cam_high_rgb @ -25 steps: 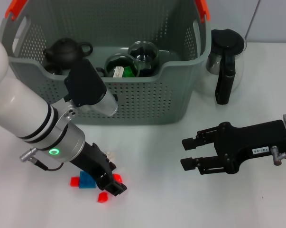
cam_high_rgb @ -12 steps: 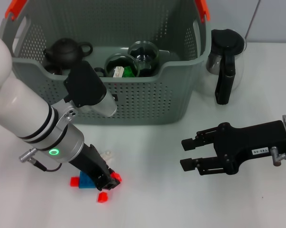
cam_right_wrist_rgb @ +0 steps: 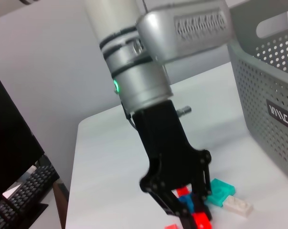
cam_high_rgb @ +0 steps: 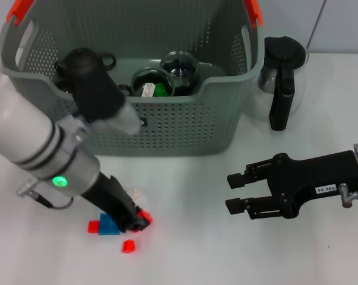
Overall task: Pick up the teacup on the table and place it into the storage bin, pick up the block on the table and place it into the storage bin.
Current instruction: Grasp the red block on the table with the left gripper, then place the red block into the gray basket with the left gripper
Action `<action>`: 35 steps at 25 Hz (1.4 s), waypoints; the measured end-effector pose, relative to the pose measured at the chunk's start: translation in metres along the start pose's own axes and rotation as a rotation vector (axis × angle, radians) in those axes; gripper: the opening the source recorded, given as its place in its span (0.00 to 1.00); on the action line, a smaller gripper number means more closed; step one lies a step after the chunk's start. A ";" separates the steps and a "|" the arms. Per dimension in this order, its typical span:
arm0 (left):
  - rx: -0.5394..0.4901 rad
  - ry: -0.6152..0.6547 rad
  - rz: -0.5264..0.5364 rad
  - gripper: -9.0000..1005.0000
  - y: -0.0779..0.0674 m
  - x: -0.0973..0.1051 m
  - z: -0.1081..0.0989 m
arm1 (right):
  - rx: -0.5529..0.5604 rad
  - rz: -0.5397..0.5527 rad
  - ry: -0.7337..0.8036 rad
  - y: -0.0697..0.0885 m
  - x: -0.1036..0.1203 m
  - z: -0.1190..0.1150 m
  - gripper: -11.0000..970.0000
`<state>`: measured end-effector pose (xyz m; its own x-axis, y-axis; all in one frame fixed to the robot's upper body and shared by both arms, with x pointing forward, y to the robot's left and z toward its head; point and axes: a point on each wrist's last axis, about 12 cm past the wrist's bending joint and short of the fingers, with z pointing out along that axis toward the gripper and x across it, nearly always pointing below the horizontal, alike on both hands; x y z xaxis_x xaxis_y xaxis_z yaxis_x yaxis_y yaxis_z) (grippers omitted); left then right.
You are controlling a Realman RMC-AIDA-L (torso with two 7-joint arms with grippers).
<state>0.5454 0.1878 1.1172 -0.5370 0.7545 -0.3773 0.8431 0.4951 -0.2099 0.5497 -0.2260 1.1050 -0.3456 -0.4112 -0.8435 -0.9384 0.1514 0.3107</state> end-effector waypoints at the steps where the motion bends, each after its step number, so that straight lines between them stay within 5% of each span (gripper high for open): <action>1: 0.010 -0.012 -0.003 0.20 0.001 0.000 -0.007 | 0.000 0.000 0.000 0.000 0.000 0.000 0.58; 9: 0.143 -0.399 -0.010 0.20 0.019 0.011 -0.118 | 0.003 0.000 0.001 0.000 0.000 -0.001 0.58; 17: 0.114 -0.798 0.015 0.20 0.038 -0.004 -0.172 | 0.004 -0.001 0.001 -0.001 0.000 -0.001 0.59; 24: -0.063 -0.874 -0.063 0.20 0.062 -0.050 -0.161 | 0.001 0.001 0.001 0.000 -0.001 0.000 0.59; 35: -0.322 -0.495 -0.078 0.21 0.093 -0.075 -0.085 | 0.012 0.001 -0.015 -0.002 -0.003 -0.003 0.58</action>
<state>0.6621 0.2139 1.2026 -0.4546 0.4583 -0.7637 0.7092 0.7050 0.0009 0.5525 -0.2277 1.1078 -0.3463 -0.3977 -0.8496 -0.9380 0.1630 0.3060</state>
